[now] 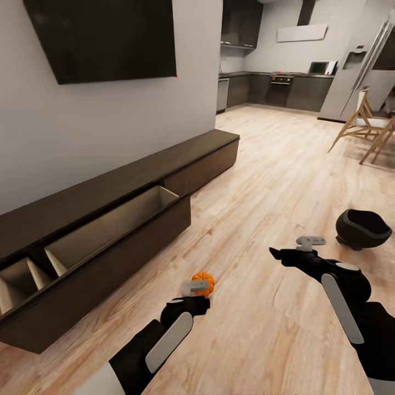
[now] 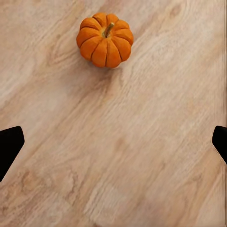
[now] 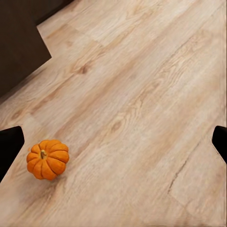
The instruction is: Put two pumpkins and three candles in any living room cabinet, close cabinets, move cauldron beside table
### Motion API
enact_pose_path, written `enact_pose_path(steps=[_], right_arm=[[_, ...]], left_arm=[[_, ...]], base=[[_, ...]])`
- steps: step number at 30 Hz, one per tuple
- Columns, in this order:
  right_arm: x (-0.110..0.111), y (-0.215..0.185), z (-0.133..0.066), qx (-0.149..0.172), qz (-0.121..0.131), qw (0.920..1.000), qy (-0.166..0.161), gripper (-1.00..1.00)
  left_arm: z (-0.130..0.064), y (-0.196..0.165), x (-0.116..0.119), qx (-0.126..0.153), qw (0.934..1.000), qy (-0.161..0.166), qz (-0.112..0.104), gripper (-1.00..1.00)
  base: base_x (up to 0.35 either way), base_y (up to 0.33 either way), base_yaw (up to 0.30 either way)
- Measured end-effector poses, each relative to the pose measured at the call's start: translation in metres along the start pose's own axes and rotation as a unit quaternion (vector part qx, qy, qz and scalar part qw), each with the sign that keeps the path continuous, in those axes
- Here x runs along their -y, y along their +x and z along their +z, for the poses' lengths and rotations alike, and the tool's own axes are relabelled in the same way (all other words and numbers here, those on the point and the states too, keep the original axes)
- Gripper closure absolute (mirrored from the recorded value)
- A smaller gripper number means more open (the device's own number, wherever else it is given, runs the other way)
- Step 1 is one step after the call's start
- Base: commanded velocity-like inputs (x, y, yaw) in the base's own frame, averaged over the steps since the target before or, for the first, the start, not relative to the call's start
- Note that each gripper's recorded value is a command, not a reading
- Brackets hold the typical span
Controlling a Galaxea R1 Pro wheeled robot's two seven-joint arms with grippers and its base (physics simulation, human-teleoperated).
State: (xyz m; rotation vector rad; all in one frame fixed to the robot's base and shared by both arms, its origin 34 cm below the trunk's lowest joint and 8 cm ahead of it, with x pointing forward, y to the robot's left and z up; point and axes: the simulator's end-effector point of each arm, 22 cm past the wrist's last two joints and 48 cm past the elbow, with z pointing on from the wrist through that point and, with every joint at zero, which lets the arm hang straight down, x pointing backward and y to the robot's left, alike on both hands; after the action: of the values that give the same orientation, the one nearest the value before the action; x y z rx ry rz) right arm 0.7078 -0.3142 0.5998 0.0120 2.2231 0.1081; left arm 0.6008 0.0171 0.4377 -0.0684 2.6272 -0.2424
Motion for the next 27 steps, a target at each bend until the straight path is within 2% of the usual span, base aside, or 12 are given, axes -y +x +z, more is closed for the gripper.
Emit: enact_pose_path(steps=[6,27], right_arm=[[-0.001,-0.012,-0.006,0.0,0.0,1.0,0.0,-1.0],[-0.005,-0.069,-0.037,0.017,0.0,0.9999,0.002,-1.0]], left_arm=[[-0.01,-0.011,-0.001,0.005,1.0,-0.003,-0.004,-1.0],[-0.053,-0.05,0.007,0.018,0.9998,-0.005,-0.002,-1.0]], base=[[0.0,0.0,-0.117],[0.0,0.0,-0.003]])
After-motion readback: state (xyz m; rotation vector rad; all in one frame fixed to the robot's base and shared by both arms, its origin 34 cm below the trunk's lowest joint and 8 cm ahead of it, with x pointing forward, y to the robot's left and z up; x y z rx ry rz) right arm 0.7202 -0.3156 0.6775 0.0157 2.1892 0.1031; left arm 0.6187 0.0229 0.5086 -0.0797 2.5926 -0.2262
